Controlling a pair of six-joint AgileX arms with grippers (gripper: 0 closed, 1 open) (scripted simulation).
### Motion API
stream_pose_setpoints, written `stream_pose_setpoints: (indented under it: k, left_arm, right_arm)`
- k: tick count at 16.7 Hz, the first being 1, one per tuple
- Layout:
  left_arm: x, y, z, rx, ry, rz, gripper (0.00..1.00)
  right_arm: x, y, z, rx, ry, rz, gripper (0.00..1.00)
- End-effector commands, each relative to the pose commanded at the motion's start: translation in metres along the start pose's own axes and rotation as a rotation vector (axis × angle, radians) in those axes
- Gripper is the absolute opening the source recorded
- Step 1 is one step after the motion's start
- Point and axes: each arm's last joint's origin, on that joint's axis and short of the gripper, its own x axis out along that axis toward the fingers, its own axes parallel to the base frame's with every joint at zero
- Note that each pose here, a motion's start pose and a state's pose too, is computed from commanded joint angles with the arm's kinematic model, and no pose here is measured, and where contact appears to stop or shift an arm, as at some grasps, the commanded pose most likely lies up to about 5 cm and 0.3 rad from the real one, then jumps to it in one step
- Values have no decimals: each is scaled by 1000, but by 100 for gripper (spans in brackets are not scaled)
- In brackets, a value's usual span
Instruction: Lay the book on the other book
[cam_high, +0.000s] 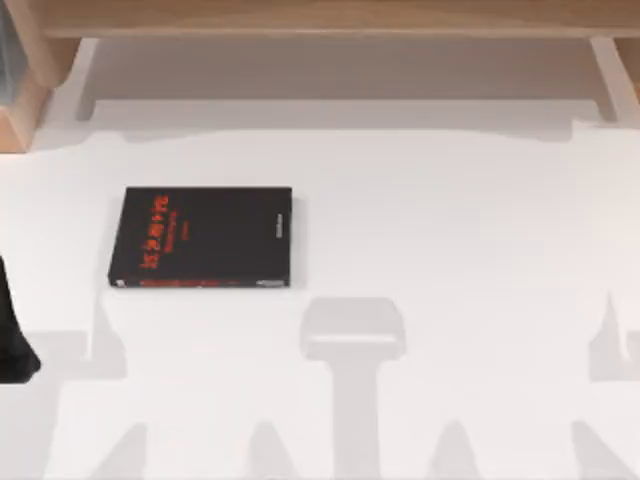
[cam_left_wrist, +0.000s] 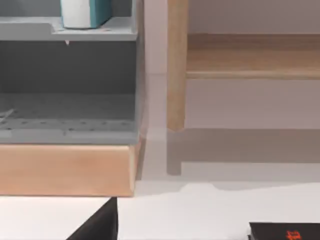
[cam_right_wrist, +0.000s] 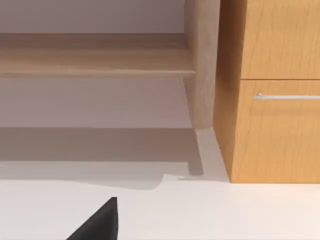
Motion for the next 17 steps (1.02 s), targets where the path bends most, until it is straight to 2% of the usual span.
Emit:
stream_pose_setpoints:
  k: [4,10,14,17]
  left_arm:
    - [0,0,8,-1,-9,-2,100]
    - [23,6,80,-3,-46,-16,100]
    - [84,19,127,-10,-10,-19,100]
    - [148,39,144,-17,13,-15,100]
  right_arm:
    - [0,0,0,0,0,0,100]
    - [0,0,0,0,0,0,100]
    - [0,0,0,0,0,0,100]
    - [0,0,0,0,0,0,100]
